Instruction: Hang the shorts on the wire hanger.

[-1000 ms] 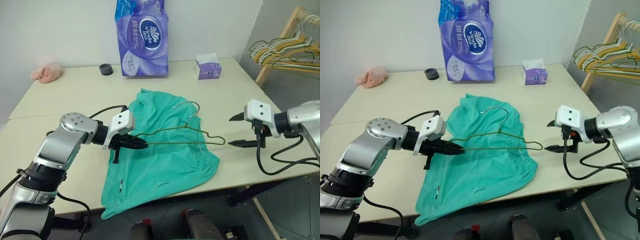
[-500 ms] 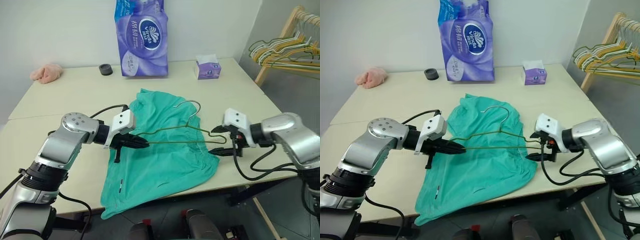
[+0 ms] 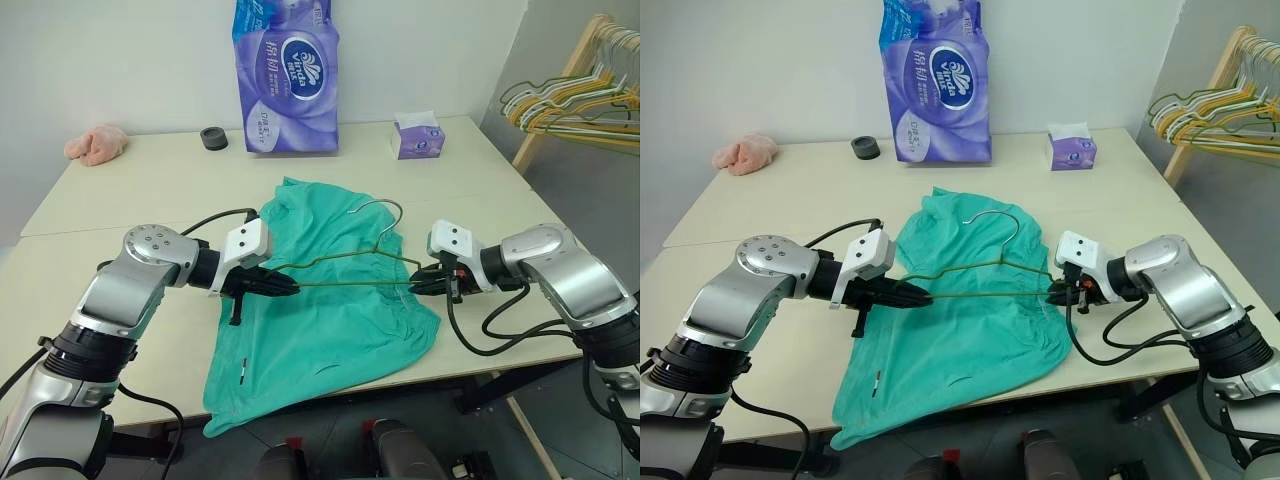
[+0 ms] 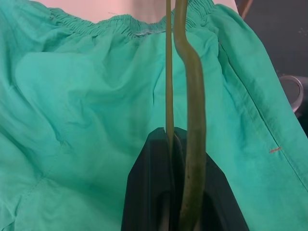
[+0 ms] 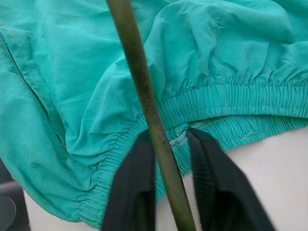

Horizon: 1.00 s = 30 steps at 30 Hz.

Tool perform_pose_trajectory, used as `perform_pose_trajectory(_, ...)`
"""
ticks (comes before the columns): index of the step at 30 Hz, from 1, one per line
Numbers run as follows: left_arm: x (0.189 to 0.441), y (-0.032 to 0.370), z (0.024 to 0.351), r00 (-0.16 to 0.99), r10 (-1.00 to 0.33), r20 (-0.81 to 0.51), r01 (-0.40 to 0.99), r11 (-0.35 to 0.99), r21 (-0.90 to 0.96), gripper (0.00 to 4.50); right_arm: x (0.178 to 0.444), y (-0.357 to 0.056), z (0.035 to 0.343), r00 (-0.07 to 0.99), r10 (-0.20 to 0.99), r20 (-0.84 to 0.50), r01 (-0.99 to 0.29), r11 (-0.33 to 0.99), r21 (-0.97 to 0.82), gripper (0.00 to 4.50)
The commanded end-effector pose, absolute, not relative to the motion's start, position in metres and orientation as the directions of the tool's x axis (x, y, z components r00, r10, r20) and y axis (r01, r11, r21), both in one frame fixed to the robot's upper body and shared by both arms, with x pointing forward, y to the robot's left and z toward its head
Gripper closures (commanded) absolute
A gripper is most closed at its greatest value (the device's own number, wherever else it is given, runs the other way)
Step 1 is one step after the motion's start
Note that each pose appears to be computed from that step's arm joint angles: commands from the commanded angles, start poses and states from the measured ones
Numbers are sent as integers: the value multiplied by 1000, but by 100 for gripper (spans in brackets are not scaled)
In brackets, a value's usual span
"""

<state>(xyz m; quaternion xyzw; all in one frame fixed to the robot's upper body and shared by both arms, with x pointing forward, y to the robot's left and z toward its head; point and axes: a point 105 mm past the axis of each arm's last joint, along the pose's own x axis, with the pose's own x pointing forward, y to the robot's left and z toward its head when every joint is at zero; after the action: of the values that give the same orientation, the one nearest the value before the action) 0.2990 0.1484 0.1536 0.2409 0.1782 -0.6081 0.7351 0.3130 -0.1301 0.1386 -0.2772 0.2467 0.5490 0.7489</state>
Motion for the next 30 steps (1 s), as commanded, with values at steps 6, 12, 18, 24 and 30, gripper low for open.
perform_pose_trajectory(6, 304, 144, 160, 250, -807, -535, 964, 157, 214, 425, 308, -124, 145, 273, 701, -658, -961, 235, -149, 450)
perform_pose_trajectory(12, 319, 162, 165, 378, -806, -456, 925, 313, 215, 255, 306, -137, 144, 326, 728, -603, -923, 383, -37, 450)
perform_pose_trajectory(18, 357, 219, 196, 667, -708, -233, 741, 663, 107, 228, 307, -167, 149, 455, 707, -542, -817, 574, 63, 450)
perform_pose_trajectory(24, 328, 221, 173, 565, -777, -276, 794, 603, -71, 228, 285, -214, 137, 538, 612, -580, -686, 717, 121, 450)
perform_pose_trajectory(30, 311, 208, 165, 446, -835, -322, 863, 497, -92, 228, 251, -237, 115, 468, 567, -678, -641, 746, 182, 450)
